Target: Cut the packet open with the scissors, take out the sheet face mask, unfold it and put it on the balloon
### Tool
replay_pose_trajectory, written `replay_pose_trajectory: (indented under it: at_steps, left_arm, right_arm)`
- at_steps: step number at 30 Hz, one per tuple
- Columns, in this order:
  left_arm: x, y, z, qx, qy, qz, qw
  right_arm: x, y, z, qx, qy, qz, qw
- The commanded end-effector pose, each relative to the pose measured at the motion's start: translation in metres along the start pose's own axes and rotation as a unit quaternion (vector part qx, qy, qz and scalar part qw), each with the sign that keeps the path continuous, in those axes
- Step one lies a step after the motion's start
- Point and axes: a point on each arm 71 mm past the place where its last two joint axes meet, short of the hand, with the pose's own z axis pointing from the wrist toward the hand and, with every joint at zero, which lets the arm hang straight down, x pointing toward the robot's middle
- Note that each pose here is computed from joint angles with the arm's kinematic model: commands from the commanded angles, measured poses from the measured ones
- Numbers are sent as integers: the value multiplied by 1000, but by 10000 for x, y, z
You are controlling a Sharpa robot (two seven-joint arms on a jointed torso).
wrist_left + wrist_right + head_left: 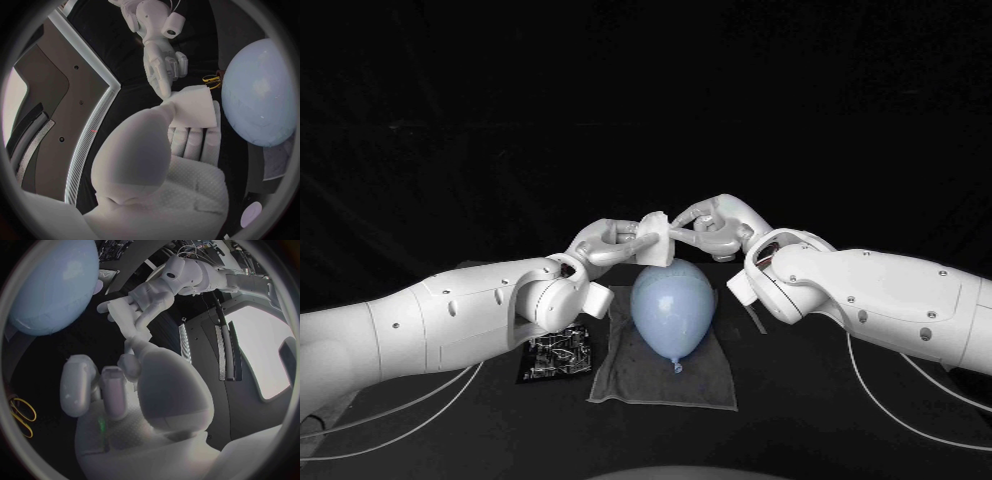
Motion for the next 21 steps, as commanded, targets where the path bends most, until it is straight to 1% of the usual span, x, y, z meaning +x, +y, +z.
replay_pose_trajectory:
  at_steps: [1,11,14,21]
  left_arm:
    - [8,-16,4,5,1,-3,1000]
    - [24,-16,5,5,4,-4,1000]
    - [35,-17,5,4,6,-5,1000]
    - [53,-17,0,4,14,-8,1000]
  right_arm:
    - [-7,-1,0,0,-3,-10,1000]
    - [21,33,1,-8,-3,-17,1000]
    - [21,47,-1,-12,-10,-22,1000]
    - [-17,47,-9,-11,-36,-35,999]
